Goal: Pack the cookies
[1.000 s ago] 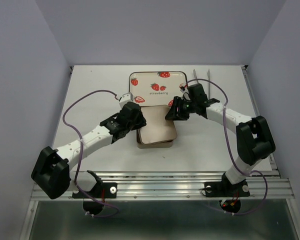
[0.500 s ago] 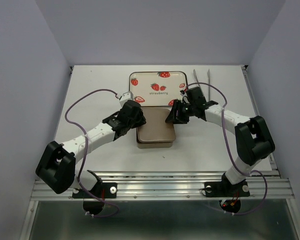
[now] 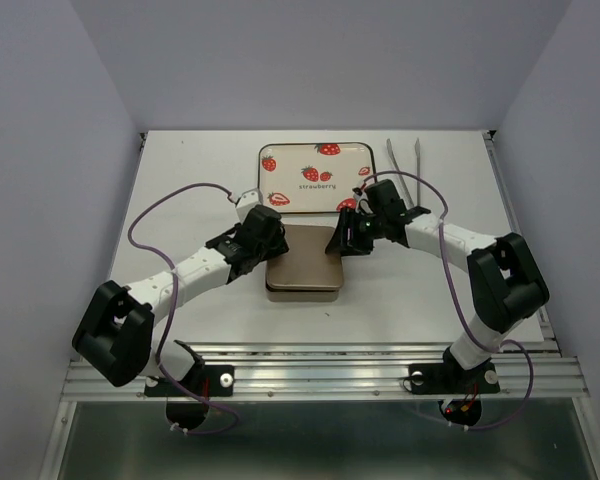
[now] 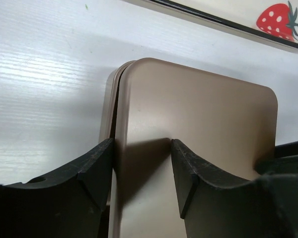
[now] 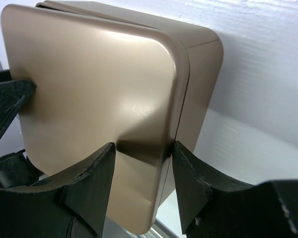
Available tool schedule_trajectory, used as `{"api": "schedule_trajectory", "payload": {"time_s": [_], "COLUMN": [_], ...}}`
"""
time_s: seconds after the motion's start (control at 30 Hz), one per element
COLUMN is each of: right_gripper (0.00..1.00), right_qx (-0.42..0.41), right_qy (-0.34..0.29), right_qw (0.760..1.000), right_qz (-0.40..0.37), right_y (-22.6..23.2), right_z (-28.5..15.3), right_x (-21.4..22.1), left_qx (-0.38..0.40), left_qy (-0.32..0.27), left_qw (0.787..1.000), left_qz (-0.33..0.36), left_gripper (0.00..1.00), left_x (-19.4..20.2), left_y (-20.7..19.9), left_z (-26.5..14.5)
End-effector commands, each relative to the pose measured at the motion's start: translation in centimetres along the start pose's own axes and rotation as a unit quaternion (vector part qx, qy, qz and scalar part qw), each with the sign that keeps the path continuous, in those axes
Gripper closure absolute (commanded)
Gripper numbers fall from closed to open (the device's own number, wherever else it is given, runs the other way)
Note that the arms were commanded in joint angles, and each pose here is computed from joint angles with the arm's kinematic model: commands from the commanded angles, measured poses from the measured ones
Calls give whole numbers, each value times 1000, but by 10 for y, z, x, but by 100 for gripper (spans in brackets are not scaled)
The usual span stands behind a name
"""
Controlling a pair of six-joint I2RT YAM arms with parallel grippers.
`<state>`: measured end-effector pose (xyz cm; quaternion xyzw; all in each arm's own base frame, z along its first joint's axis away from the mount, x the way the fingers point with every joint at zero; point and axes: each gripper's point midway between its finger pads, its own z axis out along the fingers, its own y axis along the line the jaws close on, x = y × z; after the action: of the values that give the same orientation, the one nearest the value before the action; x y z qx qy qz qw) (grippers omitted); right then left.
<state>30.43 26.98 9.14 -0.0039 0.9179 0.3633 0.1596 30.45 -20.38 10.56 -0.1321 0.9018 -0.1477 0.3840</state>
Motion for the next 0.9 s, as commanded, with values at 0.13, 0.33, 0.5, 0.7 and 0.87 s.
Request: {"api": "schedule_trajectory", "payload": {"time_s": [0.13,0.33,0.5,0.7,0.87], "right_gripper": [46,43,43,38,38], "right_qx": [-85,-91,-81,-74,-60], "right_qy": [-4,-1,10,12,-5], "right_qw": [995,994,995,995,996], "right_qz": [-51,-65,-61,-64,-58], "right_y": [52,58,51,49,47], "right_z": [-11,-10,-6,-2,-1], "right_x": [5,10,20,23,15], "left_qx": [-4,-5,-30,-44,-60], "left_qy": [-5,-4,5,0,-10], "left_qw": [1000,1000,999,999,998], "left_qz": [11,15,11,-4,-17], "left_gripper": [38,32,27,15,15], "left_x": [-2,-5,5,10,4], "left_y": [3,5,23,37,41], "left_z": [-8,-20,-24,-29,-32]}}
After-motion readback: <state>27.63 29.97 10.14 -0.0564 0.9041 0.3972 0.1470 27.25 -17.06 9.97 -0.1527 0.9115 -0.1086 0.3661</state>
